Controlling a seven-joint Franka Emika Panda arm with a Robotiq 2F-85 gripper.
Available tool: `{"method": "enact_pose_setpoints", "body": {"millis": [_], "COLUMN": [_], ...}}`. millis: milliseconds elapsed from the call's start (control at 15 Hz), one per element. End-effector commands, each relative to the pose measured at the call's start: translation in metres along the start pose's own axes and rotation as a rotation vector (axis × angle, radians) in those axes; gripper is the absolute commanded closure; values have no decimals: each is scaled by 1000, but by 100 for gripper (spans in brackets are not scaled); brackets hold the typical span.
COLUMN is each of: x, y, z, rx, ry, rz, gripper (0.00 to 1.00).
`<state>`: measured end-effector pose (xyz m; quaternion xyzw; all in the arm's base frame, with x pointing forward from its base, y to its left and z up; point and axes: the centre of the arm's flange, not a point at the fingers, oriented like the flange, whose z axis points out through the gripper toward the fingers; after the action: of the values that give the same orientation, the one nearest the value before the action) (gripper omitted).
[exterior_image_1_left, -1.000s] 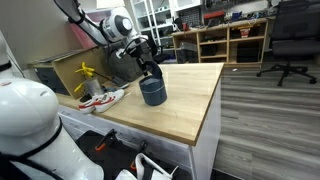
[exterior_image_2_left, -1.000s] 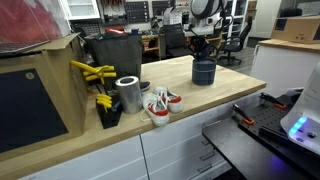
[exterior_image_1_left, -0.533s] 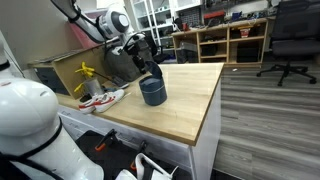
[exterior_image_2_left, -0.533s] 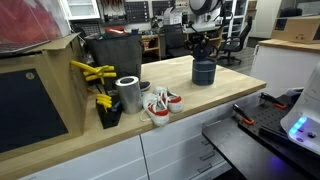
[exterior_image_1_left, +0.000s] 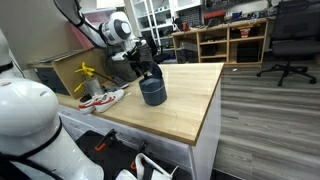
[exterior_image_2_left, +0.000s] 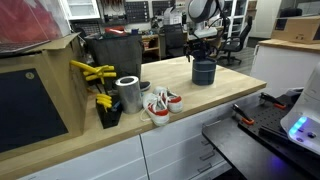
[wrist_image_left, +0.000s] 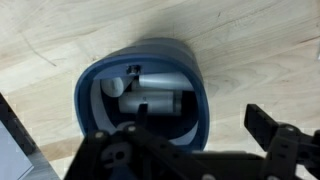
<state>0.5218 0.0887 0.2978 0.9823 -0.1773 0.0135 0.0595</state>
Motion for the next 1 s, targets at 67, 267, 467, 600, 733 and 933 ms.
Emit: {"method": "enact_pose_setpoints", "body": {"millis": [67,267,467,600,733,933], "x": [7,8,8,8,8,9], "y": [-1,-1,-1,-2,-2,-4], "z": [10,13,11,9,5,-2], "rx": [13,16,24,30,36,45], "ry": [8,7,9,12,19,28], "rz": [-44,-55,-59,-65,-68,-69], "gripper": [25,44,67,82,97,98]}}
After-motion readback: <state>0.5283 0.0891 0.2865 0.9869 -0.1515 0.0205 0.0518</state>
